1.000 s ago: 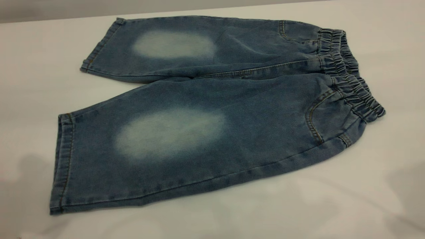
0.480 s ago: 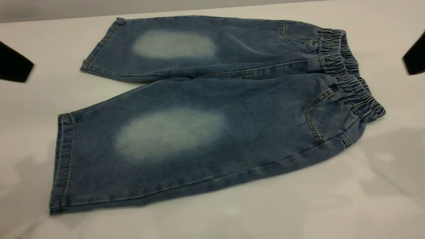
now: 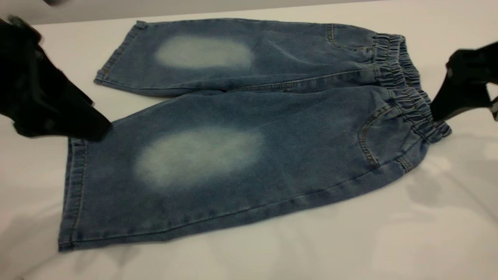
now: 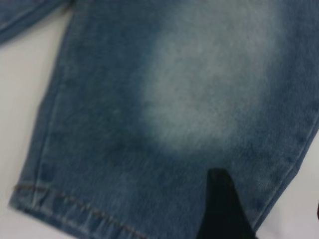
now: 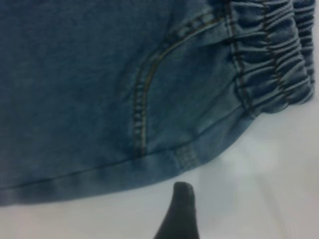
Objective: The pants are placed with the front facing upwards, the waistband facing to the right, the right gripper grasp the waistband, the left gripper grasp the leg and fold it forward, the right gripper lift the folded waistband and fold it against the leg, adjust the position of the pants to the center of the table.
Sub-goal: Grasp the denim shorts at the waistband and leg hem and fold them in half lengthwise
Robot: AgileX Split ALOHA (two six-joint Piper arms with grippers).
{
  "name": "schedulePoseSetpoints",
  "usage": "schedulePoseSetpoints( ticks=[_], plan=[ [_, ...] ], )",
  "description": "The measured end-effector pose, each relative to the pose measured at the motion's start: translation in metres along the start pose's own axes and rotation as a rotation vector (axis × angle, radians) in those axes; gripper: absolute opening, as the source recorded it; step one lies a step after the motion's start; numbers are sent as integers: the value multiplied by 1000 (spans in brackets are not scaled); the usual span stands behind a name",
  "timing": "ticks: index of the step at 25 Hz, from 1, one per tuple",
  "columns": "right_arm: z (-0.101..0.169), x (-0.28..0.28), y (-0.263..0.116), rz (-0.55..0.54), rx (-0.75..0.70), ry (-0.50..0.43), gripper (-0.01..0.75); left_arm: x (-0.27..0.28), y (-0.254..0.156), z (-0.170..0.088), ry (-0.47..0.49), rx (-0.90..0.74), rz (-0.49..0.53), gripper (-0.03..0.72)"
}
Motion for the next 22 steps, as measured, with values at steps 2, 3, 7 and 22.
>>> schedulePoseSetpoints(
  ticks=[2, 3, 7, 22],
  plan=[
    [-4, -6, 7, -23, -14, -15, 571, -5, 0, -3, 0, -27, 7, 414],
    [-6, -8, 12, -37, -21, -23, 571, -6, 1, -6, -2, -38, 7, 414],
    [-19, -22, 18, -11, -72, -33, 570, -6, 2, -5, 2, -41, 3, 414],
    [-4, -28, 55, 29, -52, 152, 570, -4, 19, 13, 99, 13, -89, 414]
  ],
)
Point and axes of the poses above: a point on each arm's last joint axis where the gripper is mounted, x pointing back along that axis away from the gripper, z along the wrist's bending axis when the last joint is at zero, y = z × x, the point moved 10 cm from there along -x, pointing out along that axis toward the gripper, and after that the axes turned 12 degrees about x, right-handed, at the moved point
